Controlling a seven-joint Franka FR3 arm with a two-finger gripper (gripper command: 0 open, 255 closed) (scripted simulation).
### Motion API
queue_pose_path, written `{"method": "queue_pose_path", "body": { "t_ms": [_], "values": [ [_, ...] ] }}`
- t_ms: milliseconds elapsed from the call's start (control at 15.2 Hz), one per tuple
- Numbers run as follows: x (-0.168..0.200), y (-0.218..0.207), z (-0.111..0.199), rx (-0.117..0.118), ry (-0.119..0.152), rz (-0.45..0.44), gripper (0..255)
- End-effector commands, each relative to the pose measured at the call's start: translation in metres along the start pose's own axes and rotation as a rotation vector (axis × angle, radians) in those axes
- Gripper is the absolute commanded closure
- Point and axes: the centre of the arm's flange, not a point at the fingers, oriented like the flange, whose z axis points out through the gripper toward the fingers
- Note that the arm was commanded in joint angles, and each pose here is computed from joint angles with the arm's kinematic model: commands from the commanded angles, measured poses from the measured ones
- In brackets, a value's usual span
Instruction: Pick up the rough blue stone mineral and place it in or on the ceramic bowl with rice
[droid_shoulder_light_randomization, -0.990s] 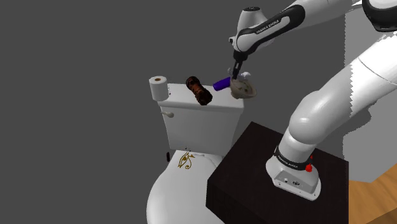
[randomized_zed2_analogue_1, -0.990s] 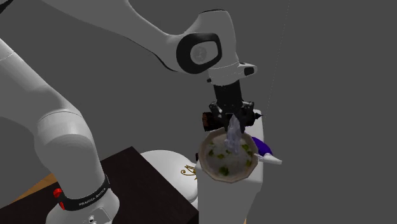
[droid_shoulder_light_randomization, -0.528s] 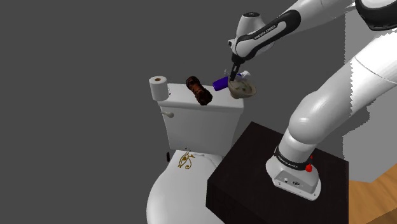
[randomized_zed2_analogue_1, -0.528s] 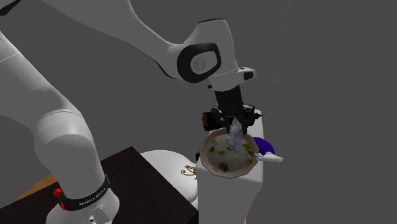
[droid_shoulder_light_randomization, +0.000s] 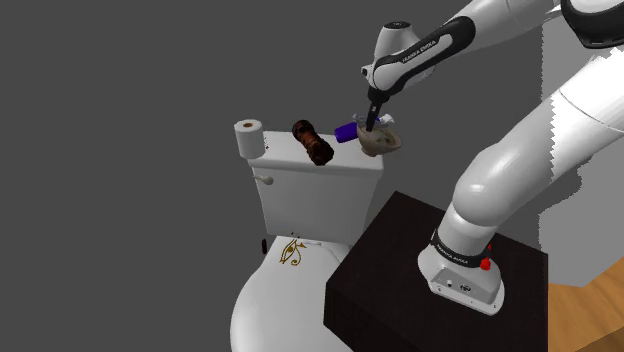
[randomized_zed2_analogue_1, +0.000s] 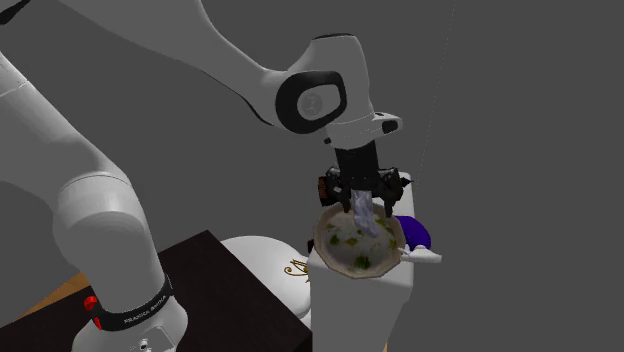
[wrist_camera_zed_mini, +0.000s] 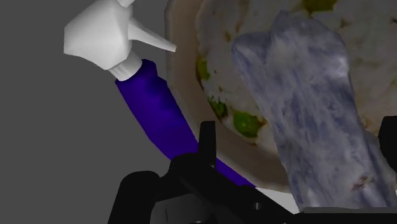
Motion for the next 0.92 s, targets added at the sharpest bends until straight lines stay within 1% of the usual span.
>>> {"method": "queue_pose_path", "body": {
  "t_ms": [0, 66, 330, 858],
  "values": [
    [-0.006, -0.001, 0.006, 0.012, -0.019, 0.002, 0],
    [0.005, -0.004, 0.004, 0.011, -0.019, 0.001, 0],
    [0.006, -0.003, -0.046, 0.011, -0.019, 0.001, 0],
    [0.006, -0.003, -0.046, 0.011, -0.019, 0.001, 0]
  ]
}}
